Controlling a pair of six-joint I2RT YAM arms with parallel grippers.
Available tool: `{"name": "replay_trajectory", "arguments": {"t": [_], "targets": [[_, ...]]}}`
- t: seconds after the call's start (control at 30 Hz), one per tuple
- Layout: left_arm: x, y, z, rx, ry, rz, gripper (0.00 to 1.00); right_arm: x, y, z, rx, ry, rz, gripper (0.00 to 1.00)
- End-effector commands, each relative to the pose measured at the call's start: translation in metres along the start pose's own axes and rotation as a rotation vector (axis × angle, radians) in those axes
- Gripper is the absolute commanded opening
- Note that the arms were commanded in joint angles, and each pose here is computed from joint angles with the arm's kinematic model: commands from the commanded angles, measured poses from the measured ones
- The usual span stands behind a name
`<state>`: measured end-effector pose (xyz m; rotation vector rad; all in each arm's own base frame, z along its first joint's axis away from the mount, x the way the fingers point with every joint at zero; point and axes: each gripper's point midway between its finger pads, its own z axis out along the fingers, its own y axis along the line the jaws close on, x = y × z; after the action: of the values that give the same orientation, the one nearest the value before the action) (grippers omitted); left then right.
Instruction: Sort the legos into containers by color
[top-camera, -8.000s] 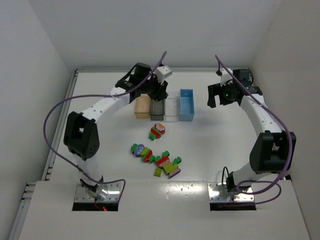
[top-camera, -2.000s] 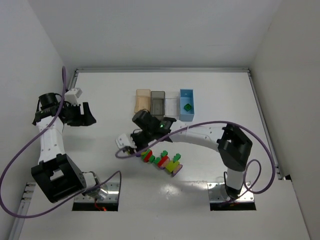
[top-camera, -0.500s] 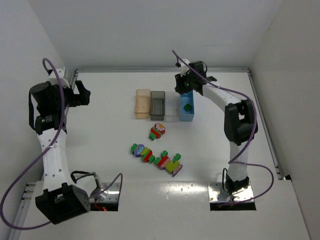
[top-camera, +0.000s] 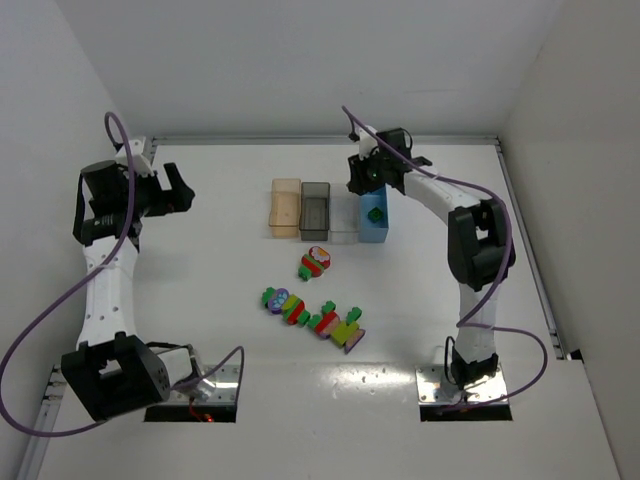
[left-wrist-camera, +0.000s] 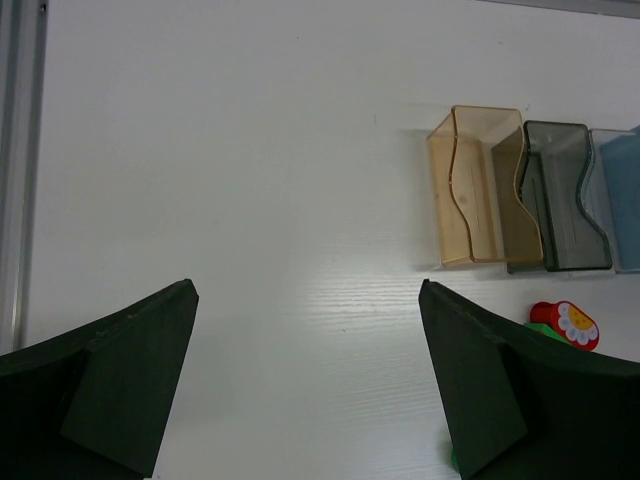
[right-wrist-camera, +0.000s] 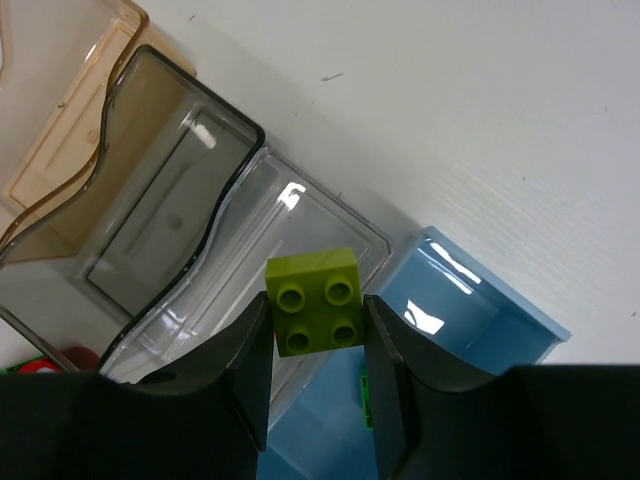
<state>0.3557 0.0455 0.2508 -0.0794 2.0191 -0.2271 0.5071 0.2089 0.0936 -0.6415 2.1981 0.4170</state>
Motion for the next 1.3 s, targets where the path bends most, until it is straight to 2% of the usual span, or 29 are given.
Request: {"name": "replay_trajectory", "arguments": {"t": [0.0, 0.27, 0.43, 0.67, 1.27], "targets": [[-0.013, -0.003, -0.004, -0.004, -0.033, -0.007, 1.0, -0.002, 0.013, 0.002, -0.045, -0.016, -0.03, 0.25], [-0.002, -0.009, 0.003, 0.037, 0.026, -0.005, 1.0, 0.008, 0.021, 0.015, -0.065, 0.014, -0.056, 0.26], [-0.002, -0.006, 0.003, 0.027, 0.026, 0.004, 1.0, 0.011, 0.031, 0.02, -0.081, 0.024, -0.075, 0.26], [0.0, -0.003, 0.005, 0.018, 0.035, 0.01, 1.0, 0.015, 0.035, 0.025, -0.066, 0.039, -0.085, 0.34], [0.01, -0.006, 0.009, 0.05, 0.059, 0.016, 1.0, 0.017, 0.031, 0.022, -0.037, 0.044, -0.085, 0.35]]}}
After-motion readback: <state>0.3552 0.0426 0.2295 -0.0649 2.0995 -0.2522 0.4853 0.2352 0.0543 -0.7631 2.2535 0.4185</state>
